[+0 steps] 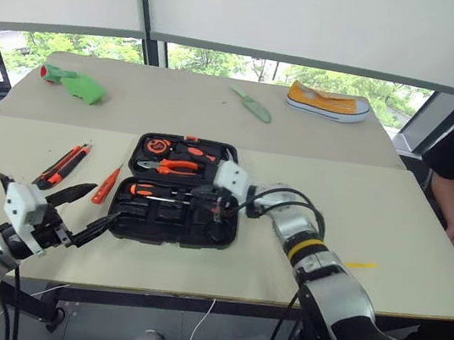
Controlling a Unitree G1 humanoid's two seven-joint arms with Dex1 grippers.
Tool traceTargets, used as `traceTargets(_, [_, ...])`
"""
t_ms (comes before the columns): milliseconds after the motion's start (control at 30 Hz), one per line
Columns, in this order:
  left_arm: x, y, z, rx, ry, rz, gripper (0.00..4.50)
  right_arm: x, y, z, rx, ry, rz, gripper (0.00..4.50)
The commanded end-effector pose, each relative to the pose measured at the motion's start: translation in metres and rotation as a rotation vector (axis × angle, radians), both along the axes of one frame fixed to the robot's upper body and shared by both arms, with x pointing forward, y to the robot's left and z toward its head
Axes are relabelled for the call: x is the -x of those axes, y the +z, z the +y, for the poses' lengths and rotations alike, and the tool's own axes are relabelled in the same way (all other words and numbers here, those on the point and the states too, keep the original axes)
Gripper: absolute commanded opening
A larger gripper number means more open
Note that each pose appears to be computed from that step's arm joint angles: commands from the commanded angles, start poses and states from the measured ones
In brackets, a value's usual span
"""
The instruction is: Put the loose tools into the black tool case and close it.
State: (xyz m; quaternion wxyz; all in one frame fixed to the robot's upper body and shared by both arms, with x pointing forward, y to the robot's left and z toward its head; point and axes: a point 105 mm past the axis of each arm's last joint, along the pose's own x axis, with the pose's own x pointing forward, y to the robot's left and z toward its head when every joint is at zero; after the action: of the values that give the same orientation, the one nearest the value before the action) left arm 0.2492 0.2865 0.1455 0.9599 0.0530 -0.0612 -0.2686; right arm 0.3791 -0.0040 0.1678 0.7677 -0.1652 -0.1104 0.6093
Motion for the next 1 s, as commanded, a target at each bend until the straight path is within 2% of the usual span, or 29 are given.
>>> traceTargets(33, [0.027, 0.003, 0.047, -0.021, 0.195, 0.022, 4.5, 0.025, 0.029, -0.034, -0.102, 0.082, -0.057, 1.47])
traceTargets(133, [0.048, -0.009, 0.079, -0.017, 0.34, 0.11, 4.5, 0.042, 0.02, -0.054, -0.089, 0.069, -0.092, 2.48])
traceTargets(200, [0.062, -0.017, 0.1, -0.019, 0.447, 0.168, 4.5, 0.06, 0.026, -0.068, -0.18, 0.108, -0.136, 3.17])
traceTargets(267, [0.075, -0.024, 0.12, 0.019, 0.559, 0.237, 4.5, 0.066, 0.023, -0.082, -0.194, 0.06, -0.163, 3.82])
traceTargets(300, [0.079, -0.024, 0.124, 0.04, 0.58, 0.251, 4.5, 0.068, 0.018, -0.089, -0.168, 0.045, -0.142, 4.3])
traceTargets(333, [0.081, -0.025, 0.125, 0.054, 0.583, 0.265, 4.5, 0.071, 0.015, -0.095, -0.15, 0.033, -0.133, 4.44])
traceTargets(433, [0.071, -0.023, 0.109, 0.098, 0.513, 0.315, 4.5, 0.075, 0.018, -0.103, -0.151, 0.0, -0.128, 4.44])
traceTargets(500, [0.054, -0.018, 0.095, 0.102, 0.464, 0.333, 4.5, 0.075, 0.026, -0.103, -0.145, -0.016, -0.149, 4.44])
traceTargets(600, [0.023, -0.01, 0.079, 0.069, 0.425, 0.365, 4.5, 0.075, 0.041, -0.096, -0.123, -0.014, -0.187, 4.44])
traceTargets(700, [-0.019, -0.006, 0.05, 0.023, 0.391, 0.447, 4.5, 0.074, 0.058, -0.087, -0.108, 0.004, -0.189, 4.44])
traceTargets(933, [-0.08, -0.008, 0.027, -0.03, 0.436, 0.547, 4.5, 0.079, 0.068, -0.073, -0.067, 0.075, -0.141, 4.44])
traceTargets(1000, [-0.091, -0.011, 0.021, -0.04, 0.448, 0.588, 4.5, 0.082, 0.068, -0.069, -0.032, 0.111, -0.127, 4.44])
